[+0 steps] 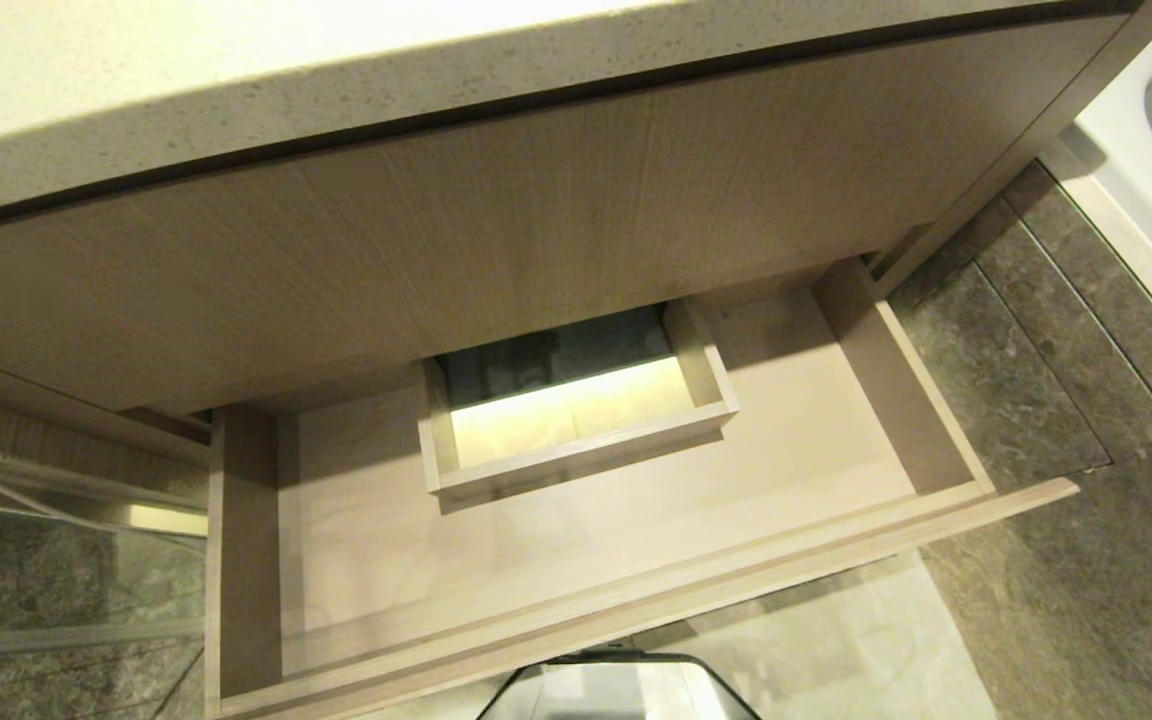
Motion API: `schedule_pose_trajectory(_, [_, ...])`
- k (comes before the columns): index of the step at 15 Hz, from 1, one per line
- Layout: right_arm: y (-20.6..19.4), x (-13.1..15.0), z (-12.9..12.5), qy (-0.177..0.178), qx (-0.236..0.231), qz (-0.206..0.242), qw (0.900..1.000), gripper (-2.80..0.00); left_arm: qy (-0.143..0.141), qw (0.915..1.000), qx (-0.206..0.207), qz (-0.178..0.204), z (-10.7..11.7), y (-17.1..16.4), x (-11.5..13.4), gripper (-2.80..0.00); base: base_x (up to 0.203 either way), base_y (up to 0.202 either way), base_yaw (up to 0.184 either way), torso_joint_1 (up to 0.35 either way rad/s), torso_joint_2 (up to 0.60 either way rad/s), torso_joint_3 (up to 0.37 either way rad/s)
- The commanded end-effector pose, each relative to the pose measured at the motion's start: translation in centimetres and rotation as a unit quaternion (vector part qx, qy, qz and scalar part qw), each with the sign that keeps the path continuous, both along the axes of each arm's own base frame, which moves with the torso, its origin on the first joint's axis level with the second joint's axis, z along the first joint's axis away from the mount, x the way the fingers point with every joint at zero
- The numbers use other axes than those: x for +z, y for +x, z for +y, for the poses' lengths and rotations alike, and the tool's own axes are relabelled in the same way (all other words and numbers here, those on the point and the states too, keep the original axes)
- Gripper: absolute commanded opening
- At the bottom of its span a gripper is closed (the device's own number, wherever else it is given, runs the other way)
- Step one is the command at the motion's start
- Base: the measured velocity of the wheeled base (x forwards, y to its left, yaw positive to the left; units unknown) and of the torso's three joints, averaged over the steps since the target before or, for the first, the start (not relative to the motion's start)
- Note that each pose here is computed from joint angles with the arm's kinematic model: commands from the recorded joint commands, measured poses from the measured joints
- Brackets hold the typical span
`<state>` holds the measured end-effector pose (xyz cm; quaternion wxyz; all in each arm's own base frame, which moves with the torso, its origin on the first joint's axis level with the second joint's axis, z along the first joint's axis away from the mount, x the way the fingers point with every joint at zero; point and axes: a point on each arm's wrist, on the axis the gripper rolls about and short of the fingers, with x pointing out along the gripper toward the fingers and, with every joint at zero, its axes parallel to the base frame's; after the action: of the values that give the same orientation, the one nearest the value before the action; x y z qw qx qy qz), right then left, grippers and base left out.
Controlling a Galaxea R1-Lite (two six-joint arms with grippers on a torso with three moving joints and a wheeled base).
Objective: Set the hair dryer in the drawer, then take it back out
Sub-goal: Pick up the hairdryer
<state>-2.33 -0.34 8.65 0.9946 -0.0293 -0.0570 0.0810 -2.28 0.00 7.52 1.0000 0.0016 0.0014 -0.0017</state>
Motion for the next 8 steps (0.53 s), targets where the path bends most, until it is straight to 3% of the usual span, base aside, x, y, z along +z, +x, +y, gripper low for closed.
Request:
schedule_pose_trajectory(1, [0.03, -1.18, 0.01, 0.000, 0.001, 0.000, 1.000, -2.80, 0.000, 1.0000, 0.000, 0.001, 0.00, 0.01, -0.04, -2.80, 0.000, 0.000, 0.000, 0.000, 0.00, 0.000])
schedule_pose_trajectory(5, [0.03, -1.18, 0.01, 0.002, 0.001, 0.000, 1.000, -2.80, 0.000, 1.0000, 0.000, 0.001, 0.00, 0.01, -0.05, -2.80, 0.000, 0.001, 0.014, 0.202, -0.38, -0.165])
schedule_pose_trajectory(8, [0.03, -1.18, 0.01, 0.002, 0.001, 0.000, 1.000, -2.80, 0.000, 1.0000, 0.000, 0.001, 0.00, 0.01, -0.05, -2.80, -0.002, -0.004, 0.134, 0.290, -0.53, -0.238])
